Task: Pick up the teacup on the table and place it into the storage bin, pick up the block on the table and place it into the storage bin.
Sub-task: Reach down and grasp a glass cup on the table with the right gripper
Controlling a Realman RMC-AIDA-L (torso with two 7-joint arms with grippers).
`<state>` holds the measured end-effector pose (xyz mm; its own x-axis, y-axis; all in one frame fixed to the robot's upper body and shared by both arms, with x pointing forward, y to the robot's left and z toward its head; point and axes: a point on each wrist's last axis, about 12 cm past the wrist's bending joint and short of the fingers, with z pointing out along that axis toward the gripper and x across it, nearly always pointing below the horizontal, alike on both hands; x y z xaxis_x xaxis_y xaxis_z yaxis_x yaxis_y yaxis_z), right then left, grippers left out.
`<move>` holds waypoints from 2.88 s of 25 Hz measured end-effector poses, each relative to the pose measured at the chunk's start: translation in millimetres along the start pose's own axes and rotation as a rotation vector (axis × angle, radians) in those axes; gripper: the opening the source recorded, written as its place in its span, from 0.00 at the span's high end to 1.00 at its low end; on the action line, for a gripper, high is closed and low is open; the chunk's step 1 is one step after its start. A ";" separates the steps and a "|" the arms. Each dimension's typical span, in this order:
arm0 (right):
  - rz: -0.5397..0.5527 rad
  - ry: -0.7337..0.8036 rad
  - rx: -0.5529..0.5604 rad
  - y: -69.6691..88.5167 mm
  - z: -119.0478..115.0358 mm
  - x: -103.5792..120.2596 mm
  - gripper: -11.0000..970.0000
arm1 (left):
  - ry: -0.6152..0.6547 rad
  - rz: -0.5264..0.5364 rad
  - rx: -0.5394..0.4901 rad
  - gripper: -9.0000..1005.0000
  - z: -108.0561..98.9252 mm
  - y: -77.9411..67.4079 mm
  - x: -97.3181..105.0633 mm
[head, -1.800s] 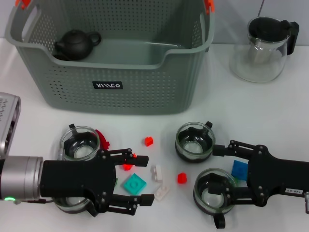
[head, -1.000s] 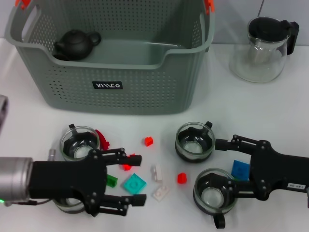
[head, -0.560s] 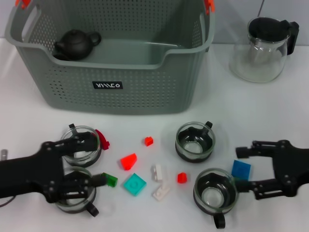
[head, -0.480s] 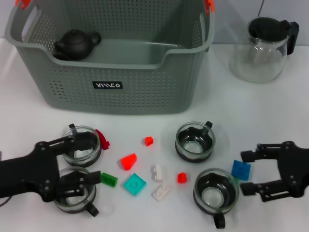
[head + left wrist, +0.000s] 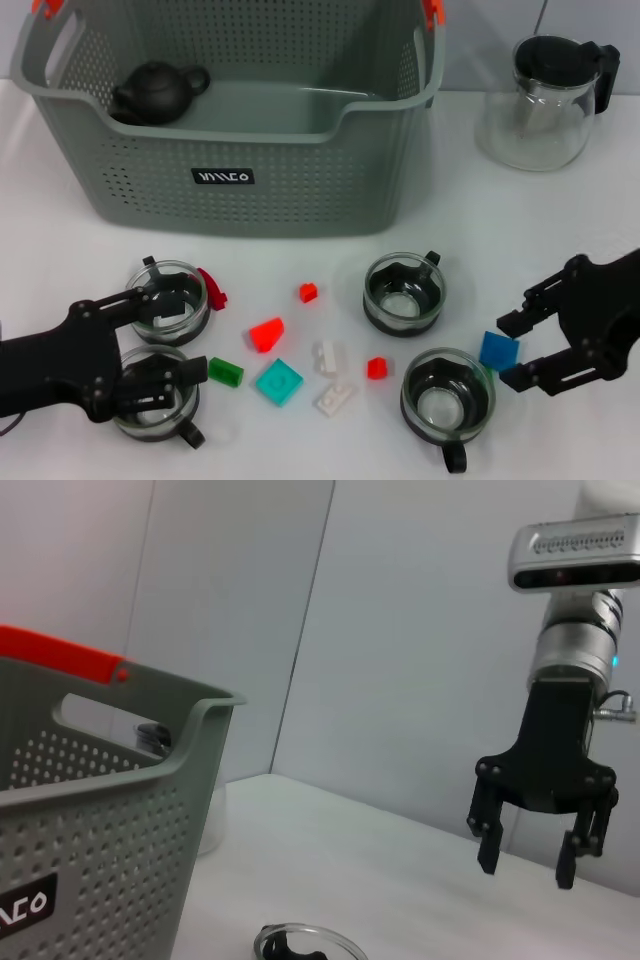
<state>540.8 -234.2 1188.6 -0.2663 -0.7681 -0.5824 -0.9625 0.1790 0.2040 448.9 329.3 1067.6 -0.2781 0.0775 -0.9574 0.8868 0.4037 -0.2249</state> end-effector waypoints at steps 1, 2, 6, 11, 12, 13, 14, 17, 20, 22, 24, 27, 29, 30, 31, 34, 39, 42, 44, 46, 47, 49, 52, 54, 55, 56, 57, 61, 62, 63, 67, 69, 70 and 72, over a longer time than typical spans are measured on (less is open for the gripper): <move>-0.004 0.033 0.002 -0.3 1.6 -5.9 0.30 | -0.001 -0.001 0.001 0.16 0.6 0.1 0.0; -0.012 0.063 0.006 -0.7 3.1 -12.4 0.31 | -0.003 -0.001 0.002 0.16 1.3 0.1 0.0; -0.048 0.153 0.024 -2.5 12.5 -35.8 0.35 | -0.003 -0.005 -0.003 0.16 2.1 0.7 0.9; -0.112 0.167 0.080 -7.5 22.9 -53.7 0.38 | -0.001 -0.010 -0.008 0.16 3.2 0.6 2.3; -0.129 0.172 0.083 -7.6 26.5 -57.0 0.39 | 0.000 -0.011 -0.010 0.16 3.4 0.7 2.7; -0.143 0.178 0.084 -7.4 29.8 -59.5 0.39 | 0.001 -0.012 -0.012 0.16 3.3 0.6 3.0; -0.154 0.186 0.078 -6.2 33.0 -61.1 0.39 | 0.001 -0.012 -0.012 0.16 3.4 0.5 3.3; -0.192 0.237 0.035 -0.3 47.1 -63.6 0.40 | 0.001 -0.015 -0.014 0.16 3.2 -0.1 4.1; -0.209 0.279 -0.013 4.8 57.7 -62.0 0.43 | 0.000 -0.015 -0.015 0.16 3.1 -0.2 4.3; -0.209 0.287 -0.033 6.2 61.7 -60.7 0.43 | -0.001 -0.015 -0.014 0.16 3.7 0.1 3.8; -0.199 0.287 -0.057 6.9 65.3 -58.7 0.43 | -0.003 -0.017 -0.010 0.16 5.1 0.1 4.0; -0.168 0.286 -0.077 6.3 70.3 -55.3 0.43 | -0.003 -0.018 -0.010 0.16 6.0 0.3 4.1; -0.142 0.292 -0.080 4.6 75.3 -51.7 0.43 | -0.004 -0.018 -0.013 0.16 6.3 0.7 4.1; -0.136 0.294 -0.083 4.0 77.2 -50.1 0.43 | -0.004 -0.018 -0.015 0.16 6.5 1.1 4.2; -0.129 0.293 -0.088 3.4 80.0 -48.3 0.43 | -0.003 -0.019 -0.017 0.16 6.8 1.4 4.4; -0.119 0.292 -0.096 2.2 86.6 -45.4 0.43 | -0.002 -0.022 -0.019 0.16 9.6 2.9 4.6; -0.118 0.305 -0.092 2.1 98.3 -43.8 0.43 | 0.006 -0.021 -0.025 0.16 11.6 4.9 4.9; -0.121 0.315 -0.080 2.1 104.2 -44.5 0.43 | 0.007 -0.021 -0.027 0.16 11.6 5.2 5.1; -0.121 0.325 -0.074 2.0 106.9 -45.0 0.43 | 0.007 -0.021 -0.027 0.16 11.6 5.2 5.1; -0.117 0.334 -0.064 1.2 107.8 -45.2 0.43 | 0.008 -0.022 -0.029 0.16 11.2 5.1 5.6; -0.112 0.336 -0.058 0.6 107.8 -45.2 0.43 | 0.008 -0.022 -0.029 0.16 11.2 5.1 5.6; -0.097 0.336 -0.046 -0.6 107.2 -45.3 0.43 | 0.011 -0.024 -0.034 0.16 10.8 5.2 6.2; -0.083 0.338 -0.026 -2.5 105.4 -46.0 0.43 | 0.012 -0.025 -0.039 0.16 10.4 5.3 6.8; -0.076 0.349 -0.005 -4.9 104.2 -45.0 0.43 | 0.013 -0.025 -0.039 0.16 10.4 5.3 6.8; -0.071 0.356 0.007 -6.2 103.8 -44.1 0.43 | 0.012 -0.025 -0.039 0.16 10.4 5.4 6.8; -0.069 0.360 0.014 -7.1 103.6 -43.8 0.43 | 0.012 -0.025 -0.038 0.16 10.7 5.4 6.8; -0.067 0.364 0.019 -7.6 103.5 -43.3 0.43 | 0.011 -0.026 -0.037 0.16 11.1 5.4 6.8; -0.058 0.366 0.031 -8.4 102.6 -43.0 0.43 | 0.009 -0.029 -0.035 0.16 11.9 5.1 7.1; -0.057 0.362 0.034 -8.6 101.6 -43.5 0.43 | 0.009 -0.029 -0.034 0.16 11.9 5.1 7.1; -0.059 0.359 0.034 -8.2 100.9 -44.0 0.43 | 0.009 -0.028 -0.034 0.16 11.9 5.2 7.1; -0.092 0.368 0.015 -3.4 104.3 -45.2 0.43 | 0.009 -0.028 -0.035 0.16 11.9 5.3 7.1; -0.108 0.380 0.010 -1.5 107.7 -45.8 0.43 | 0.009 -0.027 -0.036 0.16 11.9 5.4 7.1; -0.112 0.383 0.009 -1.1 108.8 -46.0 0.43 | 0.010 -0.027 -0.036 0.16 11.9 5.4 7.1; -0.117 0.388 0.009 -0.8 110.6 -46.7 0.43 | 0.010 -0.027 -0.036 0.16 11.9 5.3 7.1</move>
<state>548.2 -130.5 1128.6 -0.1173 -0.9582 -0.2610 -0.9860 0.0810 0.1460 456.0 321.2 1057.4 -0.3053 0.0749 -0.9493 0.8652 0.4383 -0.2436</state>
